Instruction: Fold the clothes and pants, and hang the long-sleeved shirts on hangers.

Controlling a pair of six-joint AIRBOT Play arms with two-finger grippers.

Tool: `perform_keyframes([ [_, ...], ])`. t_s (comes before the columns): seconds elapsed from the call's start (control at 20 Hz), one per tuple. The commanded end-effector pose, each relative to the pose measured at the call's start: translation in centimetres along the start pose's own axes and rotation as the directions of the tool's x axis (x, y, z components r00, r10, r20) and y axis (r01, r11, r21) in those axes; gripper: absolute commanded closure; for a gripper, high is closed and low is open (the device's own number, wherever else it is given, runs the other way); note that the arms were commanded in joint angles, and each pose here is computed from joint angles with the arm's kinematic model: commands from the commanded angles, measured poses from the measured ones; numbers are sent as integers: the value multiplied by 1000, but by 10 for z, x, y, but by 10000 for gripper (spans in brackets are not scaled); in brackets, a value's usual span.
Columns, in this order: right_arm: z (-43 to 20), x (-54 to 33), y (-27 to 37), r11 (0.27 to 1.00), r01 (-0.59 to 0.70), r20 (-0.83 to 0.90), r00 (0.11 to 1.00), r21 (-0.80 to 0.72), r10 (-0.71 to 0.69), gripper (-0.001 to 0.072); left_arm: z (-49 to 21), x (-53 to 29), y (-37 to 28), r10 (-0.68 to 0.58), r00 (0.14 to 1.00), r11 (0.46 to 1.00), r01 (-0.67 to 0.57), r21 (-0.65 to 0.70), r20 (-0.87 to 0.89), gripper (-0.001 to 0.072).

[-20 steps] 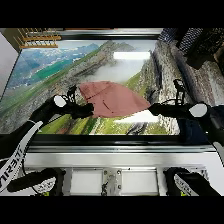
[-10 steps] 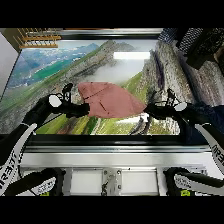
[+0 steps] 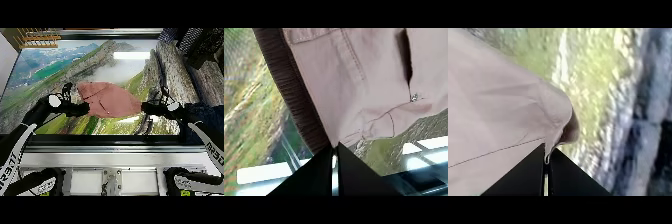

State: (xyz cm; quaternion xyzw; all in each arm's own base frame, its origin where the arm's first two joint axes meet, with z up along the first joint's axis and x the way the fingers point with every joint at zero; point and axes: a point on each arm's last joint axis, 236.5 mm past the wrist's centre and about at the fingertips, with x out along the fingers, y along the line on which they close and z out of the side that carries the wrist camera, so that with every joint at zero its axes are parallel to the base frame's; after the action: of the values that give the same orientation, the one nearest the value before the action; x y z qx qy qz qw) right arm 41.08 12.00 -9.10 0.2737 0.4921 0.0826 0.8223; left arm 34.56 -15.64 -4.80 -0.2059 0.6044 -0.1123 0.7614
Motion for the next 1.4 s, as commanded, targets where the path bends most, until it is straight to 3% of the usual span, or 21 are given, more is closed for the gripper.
perform_keyframes([
  [0.0, 55, -35, 42, 979, -27, 135, 989, -200, 55, 710, 22, -30, -15, -11, 996, 998, 6, 63, 93, 701],
  [0.15, 131, -135, 121, 880, 17, 319, 935, -474, 154, 710, 64, -123, -68, -103, 946, 980, 44, 194, 306, 700],
  [0.3, 169, -258, 194, 788, 83, 479, 831, -610, 284, 710, 78, -242, -125, -247, 823, 943, 84, 322, 511, 701],
  [0.55, 143, -405, 248, 726, 136, 610, 656, -674, 444, 710, 25, -387, -169, -414, 625, 884, 102, 457, 662, 701],
  [0.75, 100, -457, 257, 693, 136, 605, 623, -708, 496, 710, -34, -418, -165, -462, 589, 879, 205, 429, 664, 701],
  [0.9, 78, -464, 256, 700, 86, 573, 649, -709, 500, 710, -70, -412, -164, -522, 577, 853, 359, 379, 628, 701],
  [1.05, 72, -428, 246, 756, -26, 490, 746, -654, 450, 710, -79, -368, -145, -490, 646, 864, 449, 227, 586, 701],
  [1.2, 72, -339, 222, 817, -118, 287, 900, -564, 328, 711, -60, -283, -113, -380, 782, 911, 408, 56, 495, 701],
  [1.35, 74, -225, 190, 864, -134, 62, 981, -485, 186, 711, -7, -196, -74, -223, 863, 958, 279, -62, 453, 701],
])
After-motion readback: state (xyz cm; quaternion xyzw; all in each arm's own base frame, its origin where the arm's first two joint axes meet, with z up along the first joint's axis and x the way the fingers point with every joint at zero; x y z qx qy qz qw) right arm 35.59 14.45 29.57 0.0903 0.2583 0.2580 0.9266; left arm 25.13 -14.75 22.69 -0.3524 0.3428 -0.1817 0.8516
